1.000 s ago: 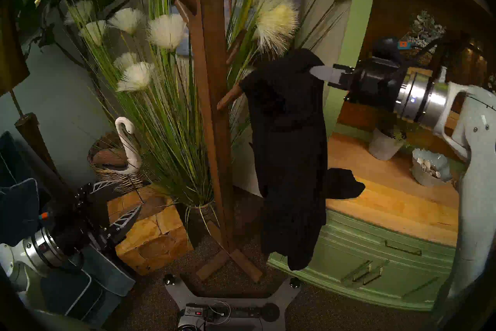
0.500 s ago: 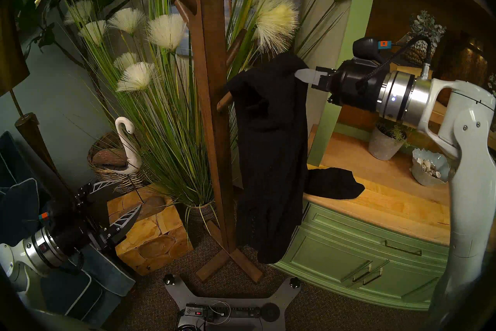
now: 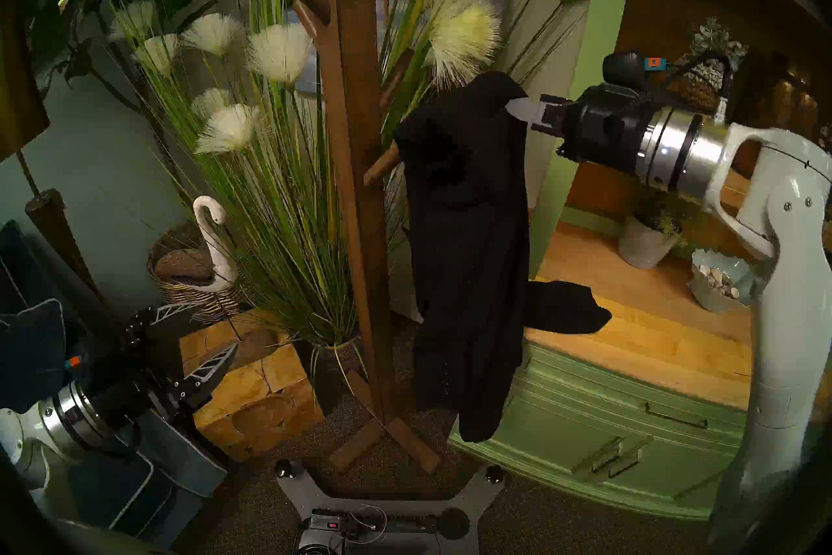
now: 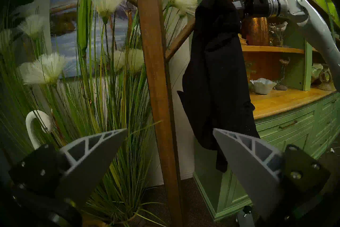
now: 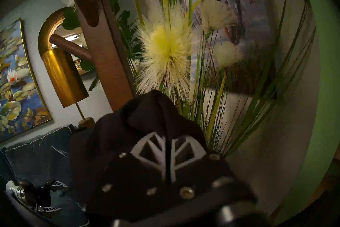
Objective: Pick up jacket and place on coat hanger
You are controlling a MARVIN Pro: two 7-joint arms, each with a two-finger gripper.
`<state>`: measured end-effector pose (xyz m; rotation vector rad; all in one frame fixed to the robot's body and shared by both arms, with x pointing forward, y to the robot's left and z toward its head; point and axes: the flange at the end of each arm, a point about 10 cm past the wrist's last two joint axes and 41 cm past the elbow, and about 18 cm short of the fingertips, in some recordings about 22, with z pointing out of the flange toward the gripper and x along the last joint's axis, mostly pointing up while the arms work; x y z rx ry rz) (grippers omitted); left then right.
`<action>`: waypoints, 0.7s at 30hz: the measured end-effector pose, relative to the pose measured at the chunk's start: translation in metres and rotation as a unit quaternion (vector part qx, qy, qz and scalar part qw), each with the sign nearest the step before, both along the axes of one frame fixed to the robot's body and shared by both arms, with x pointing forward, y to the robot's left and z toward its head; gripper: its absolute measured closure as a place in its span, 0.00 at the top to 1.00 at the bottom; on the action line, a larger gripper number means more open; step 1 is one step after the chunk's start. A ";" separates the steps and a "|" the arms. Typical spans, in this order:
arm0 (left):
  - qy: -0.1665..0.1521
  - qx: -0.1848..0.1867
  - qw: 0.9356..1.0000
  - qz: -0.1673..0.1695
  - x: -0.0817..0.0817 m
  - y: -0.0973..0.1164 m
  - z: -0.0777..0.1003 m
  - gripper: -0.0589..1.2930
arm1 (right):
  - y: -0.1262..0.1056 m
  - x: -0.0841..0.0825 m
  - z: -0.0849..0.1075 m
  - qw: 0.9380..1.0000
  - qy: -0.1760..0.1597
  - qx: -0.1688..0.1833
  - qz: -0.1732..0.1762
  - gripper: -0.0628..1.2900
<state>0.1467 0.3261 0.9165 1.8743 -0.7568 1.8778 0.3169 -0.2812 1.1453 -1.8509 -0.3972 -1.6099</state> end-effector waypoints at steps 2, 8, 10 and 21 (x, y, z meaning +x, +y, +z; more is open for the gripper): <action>0.000 0.000 1.000 0.000 0.000 0.000 0.000 0.98 | 0.000 0.000 0.003 1.000 -0.003 0.003 -0.002 0.02; 0.000 0.000 1.000 0.000 0.000 0.000 0.000 0.98 | -0.001 0.000 0.015 1.000 -0.018 0.009 -0.010 0.02; 0.000 0.000 1.000 0.000 0.000 0.000 0.000 0.98 | -0.002 -0.001 0.019 1.000 -0.022 0.010 -0.012 0.02; 0.000 0.000 1.000 0.000 0.000 0.000 0.000 0.98 | -0.007 -0.002 0.032 0.999 -0.032 0.017 -0.023 0.02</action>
